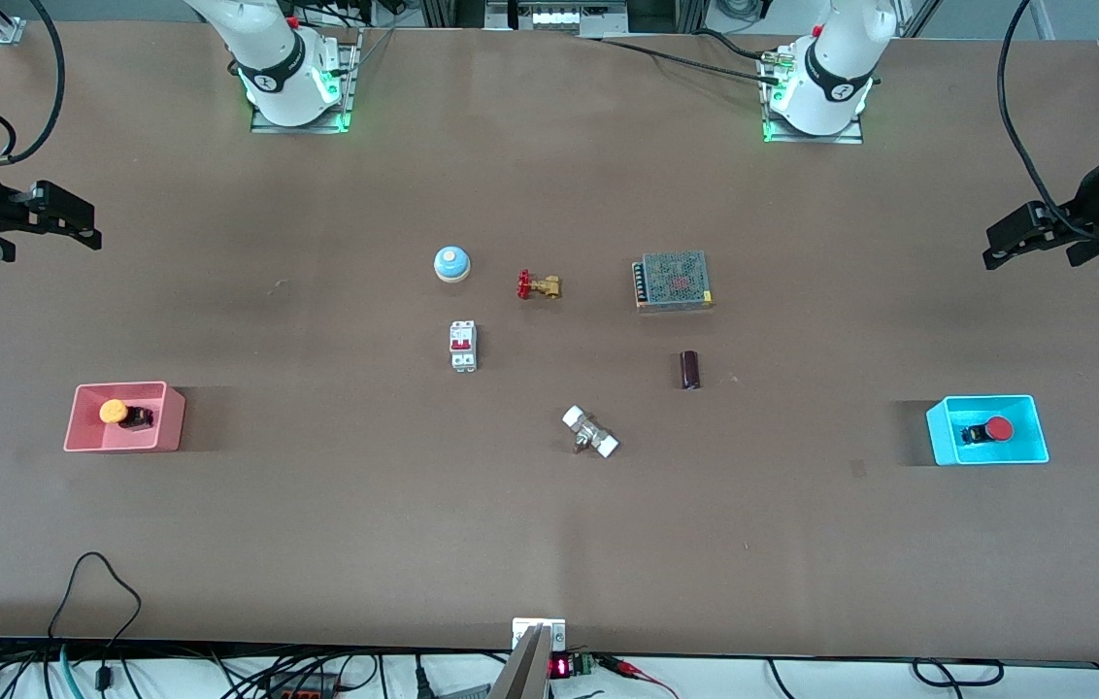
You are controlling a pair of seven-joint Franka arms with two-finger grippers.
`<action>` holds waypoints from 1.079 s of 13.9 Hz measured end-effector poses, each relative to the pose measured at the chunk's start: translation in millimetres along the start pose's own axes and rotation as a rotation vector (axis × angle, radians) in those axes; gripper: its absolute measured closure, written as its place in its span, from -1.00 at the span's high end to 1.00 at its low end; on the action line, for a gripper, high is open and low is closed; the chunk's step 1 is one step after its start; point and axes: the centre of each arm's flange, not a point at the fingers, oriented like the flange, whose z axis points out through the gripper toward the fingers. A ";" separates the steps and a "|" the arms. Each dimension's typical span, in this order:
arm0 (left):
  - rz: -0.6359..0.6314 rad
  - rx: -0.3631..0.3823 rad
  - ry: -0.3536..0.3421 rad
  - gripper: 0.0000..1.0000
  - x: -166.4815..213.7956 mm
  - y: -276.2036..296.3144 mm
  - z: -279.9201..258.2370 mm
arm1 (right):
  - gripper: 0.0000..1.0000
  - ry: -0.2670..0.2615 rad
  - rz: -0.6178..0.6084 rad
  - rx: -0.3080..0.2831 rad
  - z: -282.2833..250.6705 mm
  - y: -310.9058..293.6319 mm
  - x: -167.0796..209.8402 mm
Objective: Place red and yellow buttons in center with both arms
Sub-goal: 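Move the right gripper to the pink tray while the left gripper reaches the cyan tray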
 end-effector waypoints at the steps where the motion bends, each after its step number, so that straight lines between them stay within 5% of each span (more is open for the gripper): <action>1: 0.000 0.000 0.000 1.00 0.0 0.0 0.1 | 1.00 0.000 0.000 0.000 0.1 0.2 0.0; 7: -0.008 0.003 -0.045 1.00 13.4 -3.8 27.8 | 1.00 -0.007 0.001 0.001 4.1 0.6 1.3; 13: -0.057 0.007 -0.198 1.00 80.2 -40.4 162.1 | 1.00 -0.064 0.017 0.011 66.6 19.3 33.2; 15: -0.096 0.006 -0.176 1.00 101.2 -68.4 211.0 | 1.00 -0.040 0.000 0.006 98.8 36.1 49.5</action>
